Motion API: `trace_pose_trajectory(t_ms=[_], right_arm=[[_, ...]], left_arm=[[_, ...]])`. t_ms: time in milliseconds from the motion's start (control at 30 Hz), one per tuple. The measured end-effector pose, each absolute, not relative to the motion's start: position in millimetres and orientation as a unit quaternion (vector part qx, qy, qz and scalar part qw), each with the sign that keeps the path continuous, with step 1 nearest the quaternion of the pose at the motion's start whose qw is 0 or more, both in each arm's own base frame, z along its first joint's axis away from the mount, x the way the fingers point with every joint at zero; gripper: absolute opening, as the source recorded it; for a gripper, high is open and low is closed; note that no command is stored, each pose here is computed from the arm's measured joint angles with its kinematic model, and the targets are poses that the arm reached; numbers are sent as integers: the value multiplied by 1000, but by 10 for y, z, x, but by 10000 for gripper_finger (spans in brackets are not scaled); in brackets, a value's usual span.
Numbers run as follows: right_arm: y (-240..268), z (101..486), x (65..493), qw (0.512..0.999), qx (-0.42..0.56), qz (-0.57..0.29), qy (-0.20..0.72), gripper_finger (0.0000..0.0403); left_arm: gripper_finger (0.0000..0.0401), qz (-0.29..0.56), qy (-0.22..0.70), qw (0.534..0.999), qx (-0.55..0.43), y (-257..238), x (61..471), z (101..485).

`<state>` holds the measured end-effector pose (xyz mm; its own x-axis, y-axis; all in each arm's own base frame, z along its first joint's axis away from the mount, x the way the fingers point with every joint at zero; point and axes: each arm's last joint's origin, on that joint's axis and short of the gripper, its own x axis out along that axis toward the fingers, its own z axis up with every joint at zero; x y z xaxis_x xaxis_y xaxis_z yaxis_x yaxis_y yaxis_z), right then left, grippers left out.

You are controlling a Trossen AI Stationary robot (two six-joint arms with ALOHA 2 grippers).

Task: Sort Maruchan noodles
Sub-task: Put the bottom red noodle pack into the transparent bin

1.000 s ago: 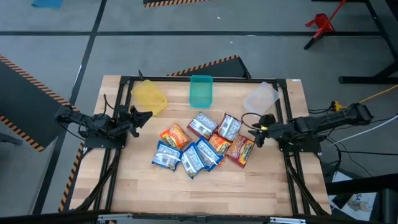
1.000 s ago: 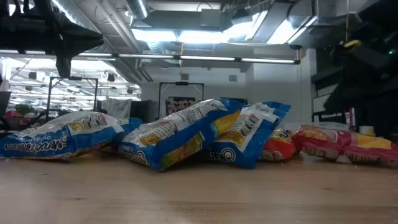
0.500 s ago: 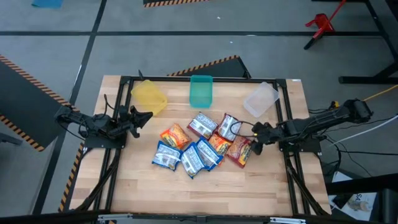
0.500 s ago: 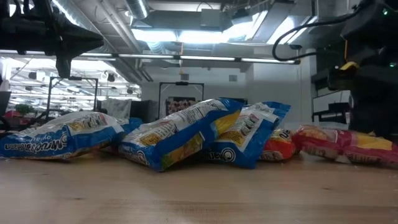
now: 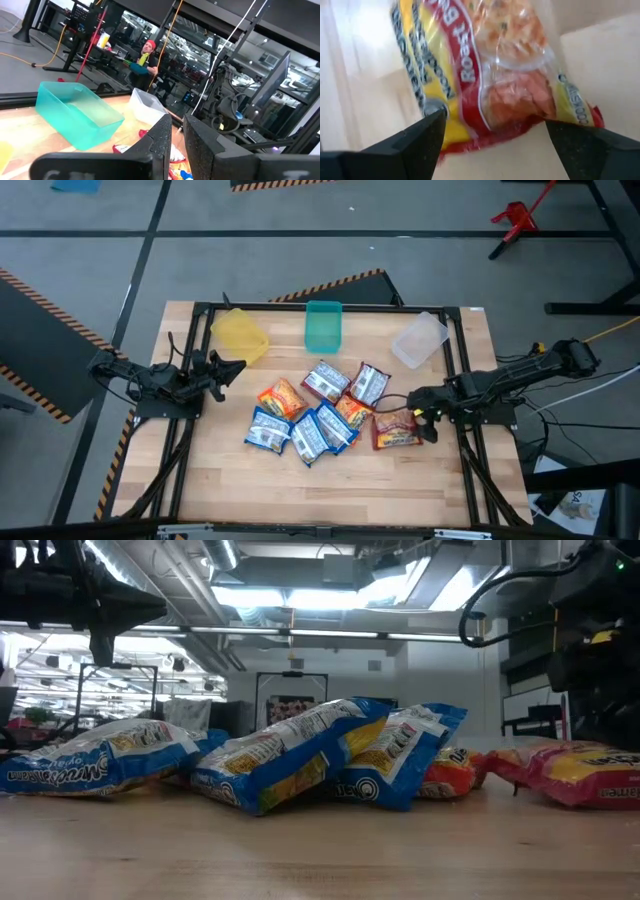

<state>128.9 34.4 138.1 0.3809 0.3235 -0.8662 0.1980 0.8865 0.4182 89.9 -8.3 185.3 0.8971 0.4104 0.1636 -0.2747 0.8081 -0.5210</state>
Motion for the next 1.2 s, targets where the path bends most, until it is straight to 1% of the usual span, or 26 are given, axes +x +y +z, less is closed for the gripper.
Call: trace_pose_trajectory(t_ms=[67,167,267,400,633,800,900,1067,1200], right_arm=[[334,1363,1256,784,246,17,570,324],[309,1345,1227,772,265,-43,576,324],[293,1349,1247,772,295,-98,554,324],[295,1369,1293,783,310,-106,529,324],[309,1478,1334,788,381,-99,473,324],[255,1568,1315,788,442,-183,388,324],[230,1589,1311,791,450,-217,353,324],[221,1532,1345,782,448,-256,350,324],[234,1508,1422,785,451,-256,339,324]], left_arm=[[44,182,-135,941,-251,-83,899,1853],[44,182,-135,941,-250,-83,899,1852],[44,182,-135,941,-250,-83,899,1852],[44,182,-135,941,-250,-83,899,1852],[44,182,-135,941,-251,-83,899,1852],[44,182,-135,941,-251,-83,899,1851],[44,183,-135,941,-251,-83,899,1851],[44,183,-135,941,-250,-83,899,1851],[44,183,-133,942,-249,-83,900,1847]])
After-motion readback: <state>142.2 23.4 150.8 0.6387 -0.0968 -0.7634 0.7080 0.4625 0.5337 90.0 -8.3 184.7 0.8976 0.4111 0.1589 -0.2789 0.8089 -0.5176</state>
